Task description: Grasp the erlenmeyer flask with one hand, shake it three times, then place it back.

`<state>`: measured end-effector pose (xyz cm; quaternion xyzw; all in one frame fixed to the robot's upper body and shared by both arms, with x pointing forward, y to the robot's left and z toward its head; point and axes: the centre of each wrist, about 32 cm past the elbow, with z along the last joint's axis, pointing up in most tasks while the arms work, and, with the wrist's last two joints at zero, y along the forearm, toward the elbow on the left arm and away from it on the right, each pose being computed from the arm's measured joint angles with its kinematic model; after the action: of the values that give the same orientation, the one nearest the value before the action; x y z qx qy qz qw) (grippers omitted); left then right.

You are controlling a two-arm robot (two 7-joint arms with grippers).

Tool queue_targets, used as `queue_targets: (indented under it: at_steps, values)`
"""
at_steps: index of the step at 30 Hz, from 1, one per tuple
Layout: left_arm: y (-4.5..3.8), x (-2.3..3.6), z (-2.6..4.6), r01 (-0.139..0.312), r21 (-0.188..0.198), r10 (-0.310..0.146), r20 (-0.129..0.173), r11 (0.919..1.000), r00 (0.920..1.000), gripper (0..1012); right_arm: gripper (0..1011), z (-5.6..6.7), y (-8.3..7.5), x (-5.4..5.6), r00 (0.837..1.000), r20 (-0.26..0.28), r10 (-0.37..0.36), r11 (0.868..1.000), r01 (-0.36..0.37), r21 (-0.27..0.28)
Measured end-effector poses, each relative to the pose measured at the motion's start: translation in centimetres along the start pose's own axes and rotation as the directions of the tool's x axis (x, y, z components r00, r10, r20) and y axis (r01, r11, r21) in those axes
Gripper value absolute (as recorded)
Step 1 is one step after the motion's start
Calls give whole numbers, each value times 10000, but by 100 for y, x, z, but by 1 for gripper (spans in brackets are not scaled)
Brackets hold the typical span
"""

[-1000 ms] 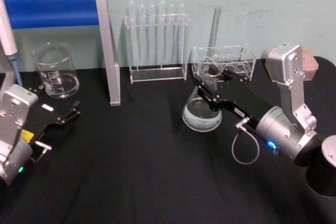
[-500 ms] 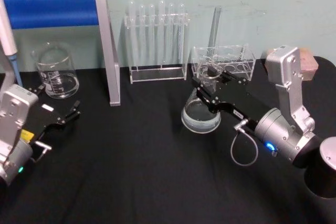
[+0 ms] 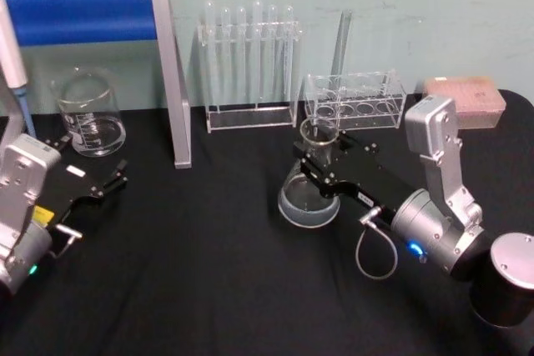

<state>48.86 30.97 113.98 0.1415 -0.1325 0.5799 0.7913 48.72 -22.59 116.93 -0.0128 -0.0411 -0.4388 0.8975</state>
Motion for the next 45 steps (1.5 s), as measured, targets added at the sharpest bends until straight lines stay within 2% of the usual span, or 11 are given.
queue_targets:
  at_steps: [8, 23, 45]
  values:
    - [0, 0, 0, 0, 1, 0, 0, 10000, 10000, 1001, 456, -90, 28, -38, 9996, -86, 264, 9996, -264, 89]
    - [0, 0, 0, 0, 0, 0, 0, 10000, 10000, 1001, 456, -243, 51, -81, 9988, -223, 442, 9989, -445, -114]
    - [0, 0, 0, 0, 0, 0, 0, 10000, 10000, 1001, 456, -303, 62, -100, 9983, -236, 538, 9975, -548, -441]
